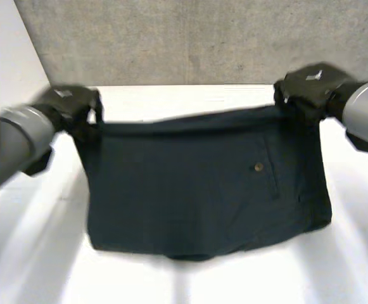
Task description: Fold the shorts.
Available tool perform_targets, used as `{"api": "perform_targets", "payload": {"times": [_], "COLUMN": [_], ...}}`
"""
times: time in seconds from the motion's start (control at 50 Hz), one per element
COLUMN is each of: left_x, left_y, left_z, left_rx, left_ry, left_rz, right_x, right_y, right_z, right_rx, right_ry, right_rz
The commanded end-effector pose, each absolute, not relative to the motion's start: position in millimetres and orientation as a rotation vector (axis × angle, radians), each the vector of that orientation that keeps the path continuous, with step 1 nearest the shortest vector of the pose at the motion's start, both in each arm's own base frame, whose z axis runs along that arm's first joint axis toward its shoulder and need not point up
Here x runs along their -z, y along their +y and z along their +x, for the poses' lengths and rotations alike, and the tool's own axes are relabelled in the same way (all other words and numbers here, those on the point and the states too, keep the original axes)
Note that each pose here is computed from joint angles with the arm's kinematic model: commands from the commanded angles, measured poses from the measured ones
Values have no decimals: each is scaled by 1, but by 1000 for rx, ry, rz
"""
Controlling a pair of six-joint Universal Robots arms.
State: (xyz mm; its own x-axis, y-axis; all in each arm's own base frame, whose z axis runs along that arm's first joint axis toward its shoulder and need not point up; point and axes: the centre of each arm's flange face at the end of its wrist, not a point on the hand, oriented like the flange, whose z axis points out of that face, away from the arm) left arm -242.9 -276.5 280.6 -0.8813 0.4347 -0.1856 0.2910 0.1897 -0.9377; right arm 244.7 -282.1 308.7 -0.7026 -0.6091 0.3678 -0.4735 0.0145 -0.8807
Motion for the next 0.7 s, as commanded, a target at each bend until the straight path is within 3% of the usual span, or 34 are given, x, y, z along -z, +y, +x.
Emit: {"api": "perform_targets", "payload": {"times": [0.02, 0.12, 0.2, 0.26, 0.32, 0.38, 0.46, 0.7], "left_x": [-225, -256, -324, -372, -437, -466, -456, -317], "left_y": [-330, -371, -391, -388, -360, -343, -338, -332], "left_z": [-282, -293, -303, -310, -306, -296, -295, -284], "left_rx": [-1796, -2082, -2422, -2614, -2756, -2804, -2777, -2475], "left_ry": [-2330, -2150, -1746, -1402, -1026, -886, -965, -1635], "left_rz": [-741, -626, -493, -388, -267, -211, -239, -469], "right_x": [-265, -263, -300, -337, -378, -397, -391, -308], "right_y": [-327, -361, -390, -393, -383, -376, -375, -366], "right_z": [255, 261, 271, 282, 287, 286, 284, 282], "right_rx": [1830, 2122, 2555, 2805, 2969, 3001, 2901, 2421], "right_ry": [2197, 2066, 1673, 1313, 979, 842, 960, 1676], "right_rz": [-1115, -1042, -919, -819, -692, -607, -601, -835]}}
